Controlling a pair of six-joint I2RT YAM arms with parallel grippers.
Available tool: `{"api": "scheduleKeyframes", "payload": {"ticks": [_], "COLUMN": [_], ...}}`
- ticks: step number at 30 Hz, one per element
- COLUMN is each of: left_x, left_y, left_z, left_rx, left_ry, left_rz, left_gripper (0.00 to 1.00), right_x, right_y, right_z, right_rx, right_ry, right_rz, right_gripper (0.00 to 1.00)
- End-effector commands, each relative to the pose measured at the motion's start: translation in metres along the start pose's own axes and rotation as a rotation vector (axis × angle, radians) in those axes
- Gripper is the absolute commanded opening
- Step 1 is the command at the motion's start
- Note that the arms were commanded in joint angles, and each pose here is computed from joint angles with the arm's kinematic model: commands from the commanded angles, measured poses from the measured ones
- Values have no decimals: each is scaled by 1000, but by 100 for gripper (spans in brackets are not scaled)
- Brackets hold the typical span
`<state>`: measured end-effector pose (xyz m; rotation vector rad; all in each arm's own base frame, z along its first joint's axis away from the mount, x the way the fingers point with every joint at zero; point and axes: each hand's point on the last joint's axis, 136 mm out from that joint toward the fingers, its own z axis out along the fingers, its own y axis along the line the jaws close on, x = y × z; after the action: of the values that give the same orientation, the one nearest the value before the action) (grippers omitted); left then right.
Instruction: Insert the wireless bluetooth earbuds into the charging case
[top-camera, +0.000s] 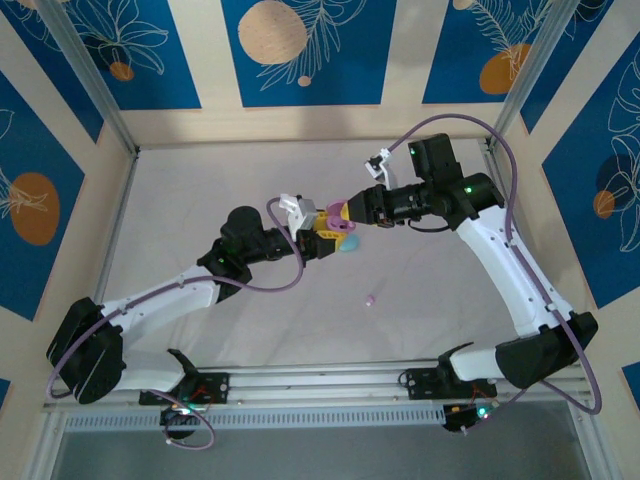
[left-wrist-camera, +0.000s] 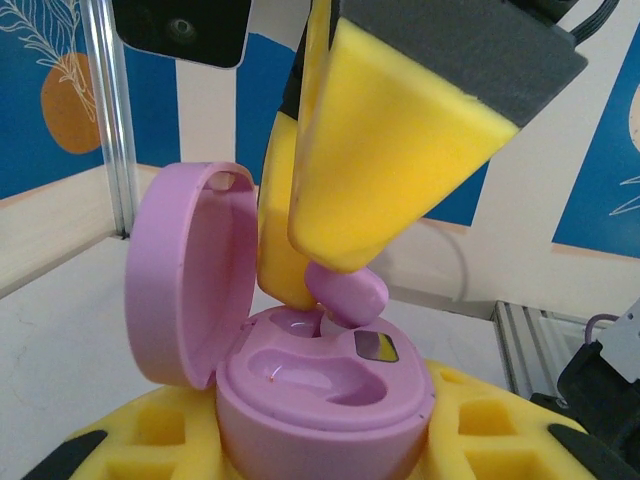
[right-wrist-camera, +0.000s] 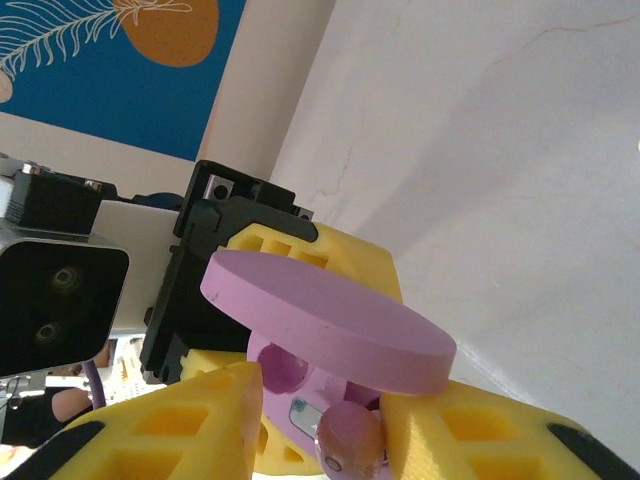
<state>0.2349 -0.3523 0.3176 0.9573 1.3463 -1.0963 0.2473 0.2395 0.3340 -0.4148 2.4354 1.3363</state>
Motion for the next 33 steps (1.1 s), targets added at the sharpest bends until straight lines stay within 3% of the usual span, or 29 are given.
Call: {"api": "scheduleKeyframes", "payload": {"ticks": [1, 14, 22, 28, 33], "left_x": [-41, -40, -42, -45, -49], "left_y": [-23, -22, -17, -12, -12], "left_z": [-5, -5, -12, -17, -19], "left_rx": [79, 72, 13, -31, -42], "left_ry": [-135, -131, -144, -165, -174], "left_rz": [95, 95, 118, 136, 138], "left_gripper": [29, 29, 29, 29, 28], "right_x": [-4, -3, -8, -12, -8], "right_y": [-7, 5, 33, 12, -41], "right_z": [-5, -17, -50, -78, -91], "right_rx": [76, 66, 30, 184, 352], "right_ry": [-31, -68, -263, -442, -512], "right_rz": [2, -28, -223, -245, -86], "right_gripper": [40, 44, 47, 49, 49]}}
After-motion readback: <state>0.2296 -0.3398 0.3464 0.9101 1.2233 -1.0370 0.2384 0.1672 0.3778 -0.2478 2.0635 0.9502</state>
